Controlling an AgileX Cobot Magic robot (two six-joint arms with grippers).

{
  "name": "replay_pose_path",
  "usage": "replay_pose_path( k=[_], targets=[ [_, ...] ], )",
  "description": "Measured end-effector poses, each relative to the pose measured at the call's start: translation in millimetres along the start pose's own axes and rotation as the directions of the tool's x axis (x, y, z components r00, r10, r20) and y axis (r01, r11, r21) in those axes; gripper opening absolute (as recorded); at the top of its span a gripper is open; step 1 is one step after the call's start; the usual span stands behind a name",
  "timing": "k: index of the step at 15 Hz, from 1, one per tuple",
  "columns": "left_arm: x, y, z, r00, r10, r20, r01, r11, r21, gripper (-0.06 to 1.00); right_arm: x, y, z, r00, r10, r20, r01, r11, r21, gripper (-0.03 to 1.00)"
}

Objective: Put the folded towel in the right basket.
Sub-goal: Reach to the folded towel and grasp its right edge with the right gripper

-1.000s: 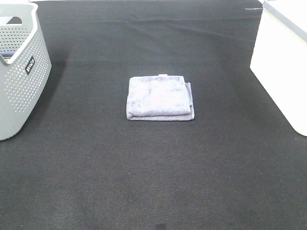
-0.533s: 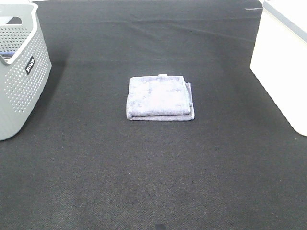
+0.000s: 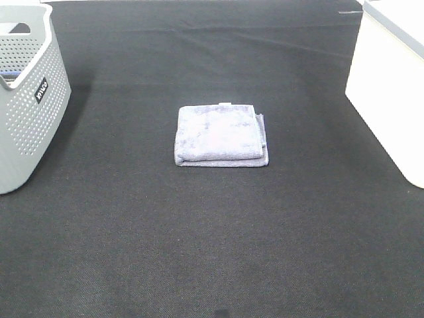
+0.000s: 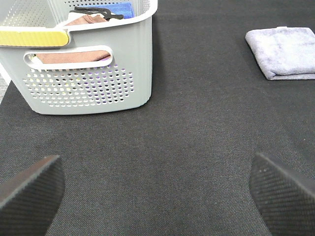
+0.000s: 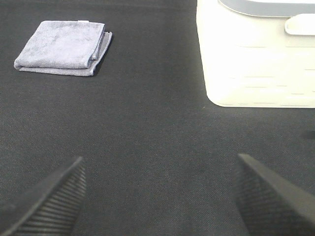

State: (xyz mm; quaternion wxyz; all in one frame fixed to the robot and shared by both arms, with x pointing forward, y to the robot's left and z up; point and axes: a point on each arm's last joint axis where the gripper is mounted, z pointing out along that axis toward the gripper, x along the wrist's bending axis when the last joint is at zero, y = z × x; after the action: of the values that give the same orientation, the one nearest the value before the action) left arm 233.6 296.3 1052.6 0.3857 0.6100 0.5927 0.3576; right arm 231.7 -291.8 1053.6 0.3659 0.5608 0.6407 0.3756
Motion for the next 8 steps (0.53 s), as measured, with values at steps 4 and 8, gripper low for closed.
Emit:
replay_pose_path(
  k=[4,8],
  targets=[
    [0.0,0.0,0.0,1.000,0.000,0.000,0.000,1.000,0.000,0.97,0.0,0.0,0.0,1.000,0.000,0.000,0.000,1.000,0.000,0.77],
    [0.0,0.0,0.0,1.000,0.000,0.000,0.000,1.000,0.000,0.97,0.0,0.0,0.0,1.000,0.000,0.000,0.000,1.000,0.000,0.77]
  ],
)
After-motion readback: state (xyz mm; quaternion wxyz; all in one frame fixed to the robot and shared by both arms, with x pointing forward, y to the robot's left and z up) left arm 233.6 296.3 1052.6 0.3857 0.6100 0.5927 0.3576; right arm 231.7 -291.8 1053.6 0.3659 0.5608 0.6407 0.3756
